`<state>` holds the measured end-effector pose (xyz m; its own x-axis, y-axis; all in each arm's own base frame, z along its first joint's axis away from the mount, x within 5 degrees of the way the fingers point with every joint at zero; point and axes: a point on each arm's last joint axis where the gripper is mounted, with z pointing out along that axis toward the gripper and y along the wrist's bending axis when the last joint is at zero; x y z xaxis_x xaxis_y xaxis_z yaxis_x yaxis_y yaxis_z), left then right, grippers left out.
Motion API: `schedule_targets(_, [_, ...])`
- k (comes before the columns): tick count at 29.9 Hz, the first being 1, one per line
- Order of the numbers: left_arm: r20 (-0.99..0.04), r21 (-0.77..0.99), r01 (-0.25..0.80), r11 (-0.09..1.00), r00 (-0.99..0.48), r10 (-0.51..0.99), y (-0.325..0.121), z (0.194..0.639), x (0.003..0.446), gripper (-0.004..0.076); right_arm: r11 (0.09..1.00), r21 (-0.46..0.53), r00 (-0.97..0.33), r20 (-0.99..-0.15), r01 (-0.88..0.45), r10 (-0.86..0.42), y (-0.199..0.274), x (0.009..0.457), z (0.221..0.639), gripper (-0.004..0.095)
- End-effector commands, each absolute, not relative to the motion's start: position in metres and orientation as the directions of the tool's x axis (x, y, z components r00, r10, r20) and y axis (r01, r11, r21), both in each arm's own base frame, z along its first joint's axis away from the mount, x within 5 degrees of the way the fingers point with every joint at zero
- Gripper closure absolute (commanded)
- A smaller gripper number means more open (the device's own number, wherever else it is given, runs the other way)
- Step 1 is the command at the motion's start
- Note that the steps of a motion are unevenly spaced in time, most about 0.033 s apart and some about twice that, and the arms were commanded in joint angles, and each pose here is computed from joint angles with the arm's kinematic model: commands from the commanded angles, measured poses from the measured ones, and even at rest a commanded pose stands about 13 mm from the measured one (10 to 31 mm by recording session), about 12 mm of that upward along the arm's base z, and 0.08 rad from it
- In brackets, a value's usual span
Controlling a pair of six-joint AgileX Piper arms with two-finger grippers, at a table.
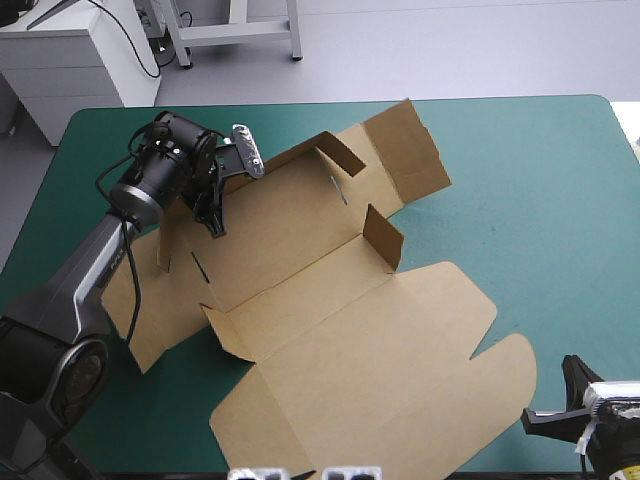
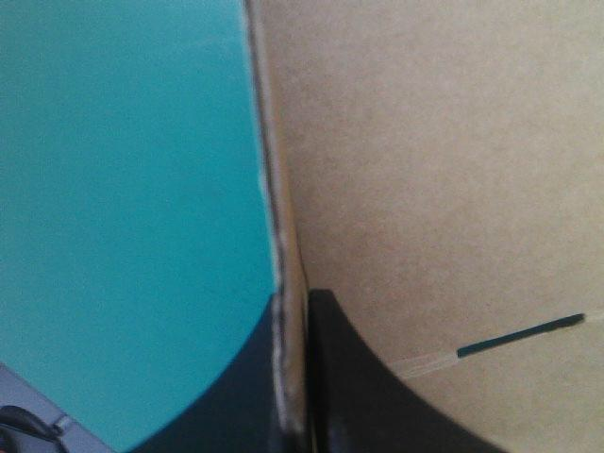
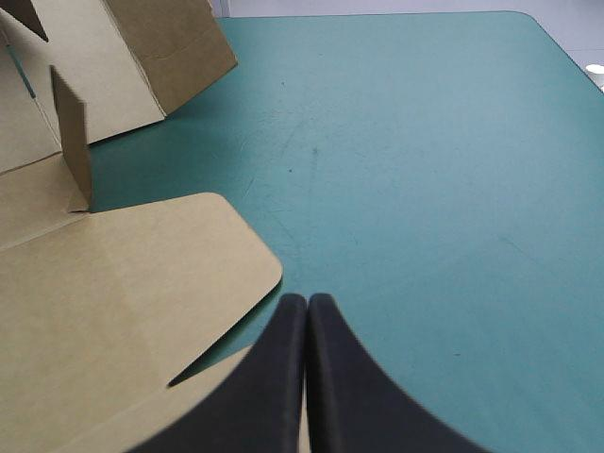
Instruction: Fold the box
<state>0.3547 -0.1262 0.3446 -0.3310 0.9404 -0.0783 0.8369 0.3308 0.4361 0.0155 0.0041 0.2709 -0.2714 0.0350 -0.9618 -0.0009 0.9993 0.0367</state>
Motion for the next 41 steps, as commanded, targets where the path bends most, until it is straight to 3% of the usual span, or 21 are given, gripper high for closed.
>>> schedule_targets(1, [-0.061,0.528,0.813,0.246,-0.253,0.965,-0.133,0.385,0.336,0.0732,1.0,0.027,-0.149,-0.988,0.003,0.027,0.004,0.01,0.286,0.0922])
schedule_targets(9, [0.029,0.644,0.762,0.071,-0.118,0.993,-0.174,0.398,0.32,0.0732,1.0,0.027,-0.149,-0.988,0.003,0.027,0.004,0.01,0.286,0.0922])
schedule_targets(14, [-0.002,0.743,0.662,0.098,-0.143,0.99,-0.192,0.407,0.315,0.0732,1.0,0.027,-0.149,-0.988,0.003,0.027,0.004,0.01,0.286,0.0922])
schedule_targets(18, [-0.007,0.755,0.652,0.073,-0.104,0.995,-0.204,0.41,0.306,0.0732,1.0,0.027,-0.149,-0.988,0.003,0.027,0.004,0.01,0.286,0.0922])
schedule_targets(26, [-0.17,0.789,0.583,0.194,-0.097,0.981,-0.214,0.425,0.296,0.0733,1.0,0.027,-0.147,-0.989,0.003,0.027,0.004,0.01,0.287,0.0922])
schedule_targets(35, [-0.142,0.825,0.553,0.117,0.001,0.99,-0.222,0.419,0.283,0.0733,1.0,0.03,-0.147,-0.989,0.001,0.03,0.004,0.01,0.287,0.0922])
schedule_targets(41, [-0.143,0.895,0.43,0.114,0.036,0.989,-0.217,0.404,0.263,0.0733,1.0,0.03,-0.147,-0.989,0.001,0.03,0.004,0.01,0.287,0.0922])
